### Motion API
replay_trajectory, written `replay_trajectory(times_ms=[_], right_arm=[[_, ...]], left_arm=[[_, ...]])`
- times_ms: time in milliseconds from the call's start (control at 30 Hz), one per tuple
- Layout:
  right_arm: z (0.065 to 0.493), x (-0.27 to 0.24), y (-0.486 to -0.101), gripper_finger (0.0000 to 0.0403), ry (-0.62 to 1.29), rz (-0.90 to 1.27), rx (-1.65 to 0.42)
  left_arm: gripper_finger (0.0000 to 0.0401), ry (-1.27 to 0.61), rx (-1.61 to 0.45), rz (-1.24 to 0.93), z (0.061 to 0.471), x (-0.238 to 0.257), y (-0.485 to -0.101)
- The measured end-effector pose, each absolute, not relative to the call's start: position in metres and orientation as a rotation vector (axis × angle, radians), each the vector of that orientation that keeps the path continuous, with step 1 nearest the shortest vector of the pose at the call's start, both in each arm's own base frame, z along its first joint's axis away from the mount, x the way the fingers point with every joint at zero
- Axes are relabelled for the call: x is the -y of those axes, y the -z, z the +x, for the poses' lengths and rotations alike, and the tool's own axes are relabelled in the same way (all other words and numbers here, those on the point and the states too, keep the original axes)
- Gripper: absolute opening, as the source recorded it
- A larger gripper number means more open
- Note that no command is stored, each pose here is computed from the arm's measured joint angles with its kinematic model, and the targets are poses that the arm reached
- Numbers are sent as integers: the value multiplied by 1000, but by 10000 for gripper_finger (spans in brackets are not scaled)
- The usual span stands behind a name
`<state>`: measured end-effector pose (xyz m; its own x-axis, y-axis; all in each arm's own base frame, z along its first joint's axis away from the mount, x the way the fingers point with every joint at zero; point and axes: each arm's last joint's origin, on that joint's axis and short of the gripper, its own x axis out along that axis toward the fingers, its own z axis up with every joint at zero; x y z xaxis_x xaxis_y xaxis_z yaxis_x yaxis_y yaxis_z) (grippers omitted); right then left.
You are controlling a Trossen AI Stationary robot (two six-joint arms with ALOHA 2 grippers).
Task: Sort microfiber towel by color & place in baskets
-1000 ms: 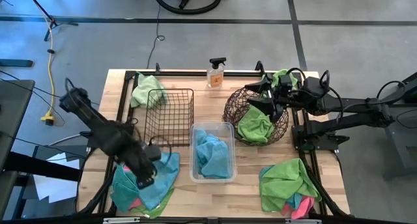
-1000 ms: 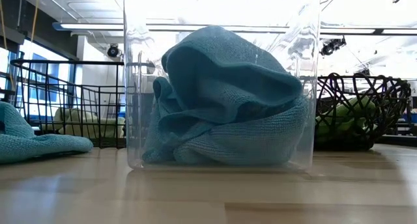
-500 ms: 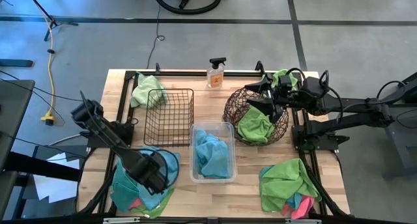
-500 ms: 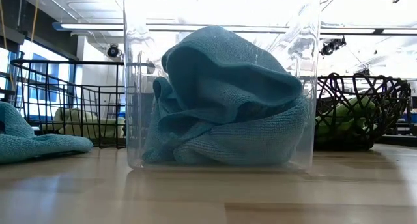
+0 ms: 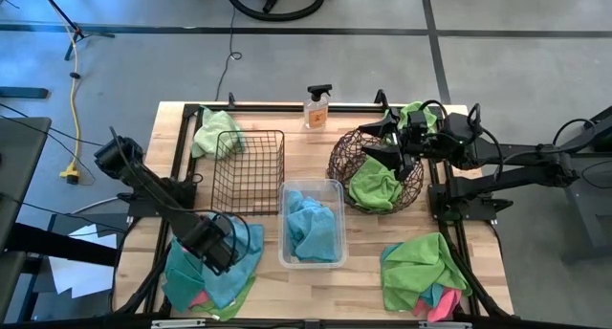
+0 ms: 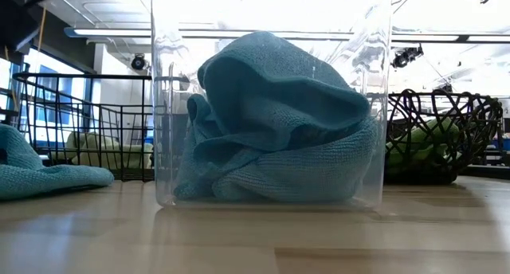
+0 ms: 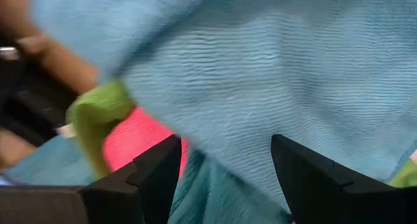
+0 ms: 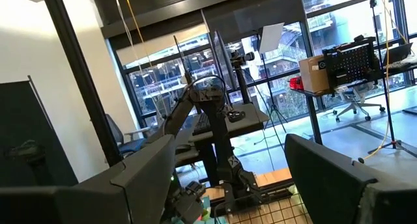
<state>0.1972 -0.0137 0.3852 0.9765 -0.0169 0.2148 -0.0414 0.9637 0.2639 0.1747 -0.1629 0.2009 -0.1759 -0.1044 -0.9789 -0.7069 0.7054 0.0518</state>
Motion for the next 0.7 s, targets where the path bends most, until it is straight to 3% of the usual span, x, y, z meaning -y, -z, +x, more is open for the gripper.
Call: replay_trajectory(times_ms=[300,400,567,700], right_arm=[[197,14,-385,287,4,272,220],[197,15,-385,287,18,274,222],[197,15,-385,287,19,270,222],[197,15,-385,287,19,270,222]], left_arm=[[218,-592,-1666,-692,177,165,-197],[170,-559,-1670,-681,177,165,-197],[21,-451,-1662,-649,177,165,-212],[8,-309,-1632,-630,169,159,-246]])
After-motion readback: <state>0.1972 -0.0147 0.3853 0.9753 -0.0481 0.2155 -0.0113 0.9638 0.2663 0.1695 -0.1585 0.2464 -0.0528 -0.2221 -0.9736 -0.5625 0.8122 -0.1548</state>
